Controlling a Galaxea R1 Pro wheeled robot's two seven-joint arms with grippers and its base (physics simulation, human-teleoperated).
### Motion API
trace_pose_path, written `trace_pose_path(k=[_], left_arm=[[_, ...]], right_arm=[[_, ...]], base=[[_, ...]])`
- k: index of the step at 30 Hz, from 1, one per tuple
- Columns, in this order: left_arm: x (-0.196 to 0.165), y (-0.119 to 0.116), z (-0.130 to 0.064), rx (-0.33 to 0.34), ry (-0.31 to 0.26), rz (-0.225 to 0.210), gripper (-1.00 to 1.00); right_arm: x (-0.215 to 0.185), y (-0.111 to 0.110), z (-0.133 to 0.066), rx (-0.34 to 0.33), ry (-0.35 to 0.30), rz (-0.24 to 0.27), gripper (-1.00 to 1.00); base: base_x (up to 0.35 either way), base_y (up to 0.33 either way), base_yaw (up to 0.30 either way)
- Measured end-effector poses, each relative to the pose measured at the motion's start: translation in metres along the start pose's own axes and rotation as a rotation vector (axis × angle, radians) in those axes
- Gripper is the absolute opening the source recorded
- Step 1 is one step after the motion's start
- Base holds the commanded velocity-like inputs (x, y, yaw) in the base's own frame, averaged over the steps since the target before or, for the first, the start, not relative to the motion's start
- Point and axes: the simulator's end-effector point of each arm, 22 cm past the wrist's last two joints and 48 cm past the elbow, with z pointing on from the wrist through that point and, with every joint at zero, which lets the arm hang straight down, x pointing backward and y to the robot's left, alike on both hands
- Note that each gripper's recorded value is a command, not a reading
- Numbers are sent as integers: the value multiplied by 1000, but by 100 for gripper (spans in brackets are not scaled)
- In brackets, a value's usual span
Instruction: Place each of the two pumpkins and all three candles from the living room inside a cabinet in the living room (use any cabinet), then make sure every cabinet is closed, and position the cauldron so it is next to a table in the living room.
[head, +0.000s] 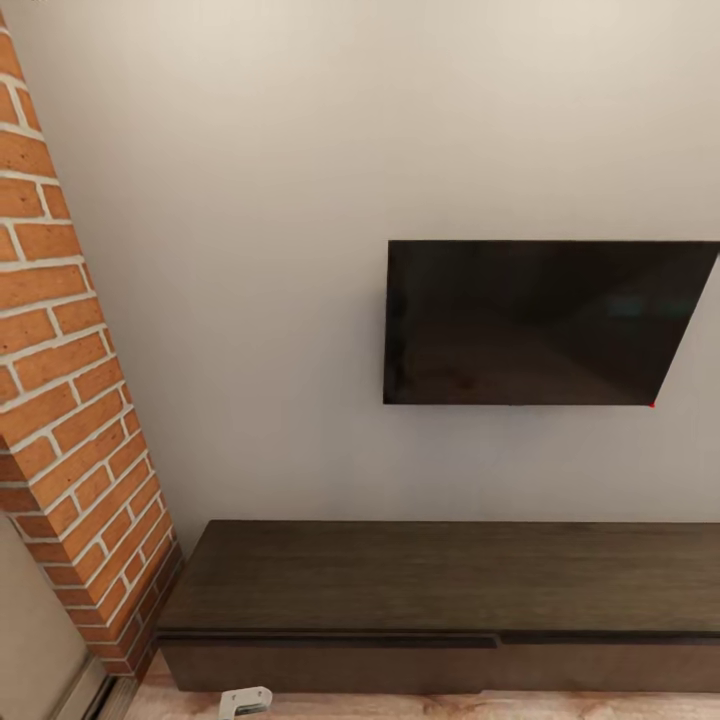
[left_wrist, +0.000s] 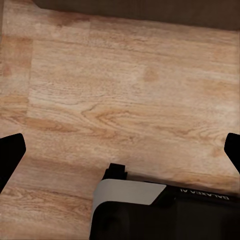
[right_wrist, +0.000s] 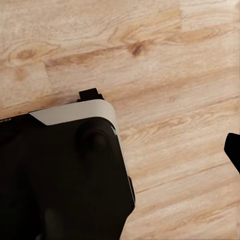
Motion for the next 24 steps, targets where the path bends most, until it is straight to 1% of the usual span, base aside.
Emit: trace_pose_path(k=[6, 9, 11, 17, 19, 21, 24], left_arm=[[1, 1, -5, 0, 0, 0, 100], [1, 1, -7, 1, 0, 0, 100], [2, 1, -9, 1, 0, 0, 100], [3, 1, -13, 1, 1, 0, 100], [3, 1, -14, 1, 1, 0, 100], [3, 1, -14, 1, 1, 1, 100], [3, 1, -14, 2, 2, 2, 100]], right_arm=[[2, -1, -5, 0, 0, 0, 100], [-2, 5, -8, -11, -16, 1, 100], [-7, 5, -10, -13, -41, 11, 100], [-42, 2, -19, -12, -207, 61, 100], [-49, 3, -22, -13, -245, 74, 100], [-56, 3, -23, -15, -276, 85, 100], [-59, 4, -24, -24, -292, 90, 100]], base=[[0, 0, 0], [0, 0, 0], [0, 0, 0], [0, 0, 0], [0, 0, -49], [0, 0, -153], [0, 0, -220]])
